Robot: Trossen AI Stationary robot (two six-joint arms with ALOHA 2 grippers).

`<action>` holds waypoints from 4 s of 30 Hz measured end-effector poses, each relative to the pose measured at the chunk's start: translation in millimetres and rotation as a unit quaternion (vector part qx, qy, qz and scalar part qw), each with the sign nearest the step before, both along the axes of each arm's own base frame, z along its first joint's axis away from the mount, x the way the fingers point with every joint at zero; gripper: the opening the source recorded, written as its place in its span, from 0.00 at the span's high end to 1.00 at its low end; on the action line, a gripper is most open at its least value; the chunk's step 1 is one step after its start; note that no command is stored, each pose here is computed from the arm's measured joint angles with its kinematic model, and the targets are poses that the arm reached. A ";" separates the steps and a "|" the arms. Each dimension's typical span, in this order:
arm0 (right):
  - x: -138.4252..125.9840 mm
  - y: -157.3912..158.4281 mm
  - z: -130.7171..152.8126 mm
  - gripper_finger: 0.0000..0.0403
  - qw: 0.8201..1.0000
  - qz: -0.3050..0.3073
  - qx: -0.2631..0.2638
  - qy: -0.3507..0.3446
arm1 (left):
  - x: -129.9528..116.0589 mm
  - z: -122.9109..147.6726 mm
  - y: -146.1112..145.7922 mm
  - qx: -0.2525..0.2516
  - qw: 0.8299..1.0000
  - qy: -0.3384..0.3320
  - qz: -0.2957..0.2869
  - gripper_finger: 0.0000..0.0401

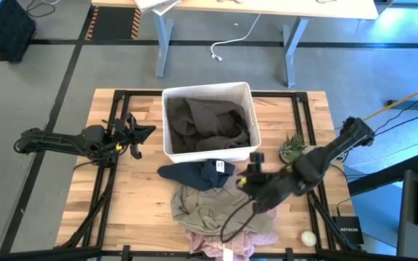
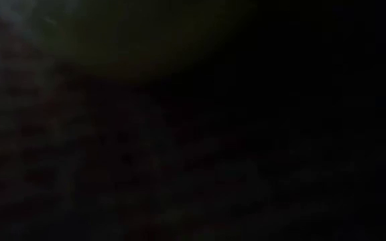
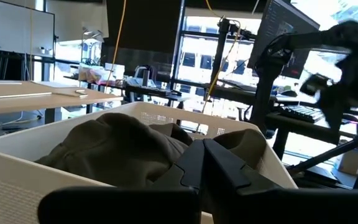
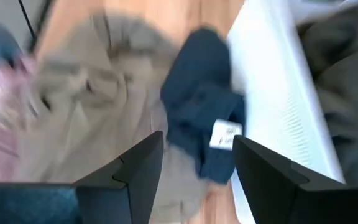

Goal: Sort clothes
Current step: Put the blue shorts into the laundry bin, then put the brown pants into the laundry bin

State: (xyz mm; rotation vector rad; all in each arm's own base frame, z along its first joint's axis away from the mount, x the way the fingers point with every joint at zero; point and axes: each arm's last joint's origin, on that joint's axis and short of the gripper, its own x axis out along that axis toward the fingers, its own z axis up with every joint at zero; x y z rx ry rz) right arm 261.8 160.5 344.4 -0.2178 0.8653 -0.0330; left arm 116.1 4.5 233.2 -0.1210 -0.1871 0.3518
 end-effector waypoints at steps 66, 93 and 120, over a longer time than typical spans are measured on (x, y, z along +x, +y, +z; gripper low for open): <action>83.4 -11.0 64.9 0.98 0.959 -0.048 -0.248 -0.125 | 0.0 0.0 0.0 0.000 1.000 0.000 0.000 0.99; 83.8 -163.9 171.5 0.96 0.898 -0.240 -0.296 -0.218 | -0.1 0.0 0.0 0.024 1.000 0.009 0.004 0.99; 64.7 -26.4 71.5 0.37 0.997 -0.030 0.064 0.012 | 0.2 -0.9 0.0 0.002 1.000 0.005 0.000 0.99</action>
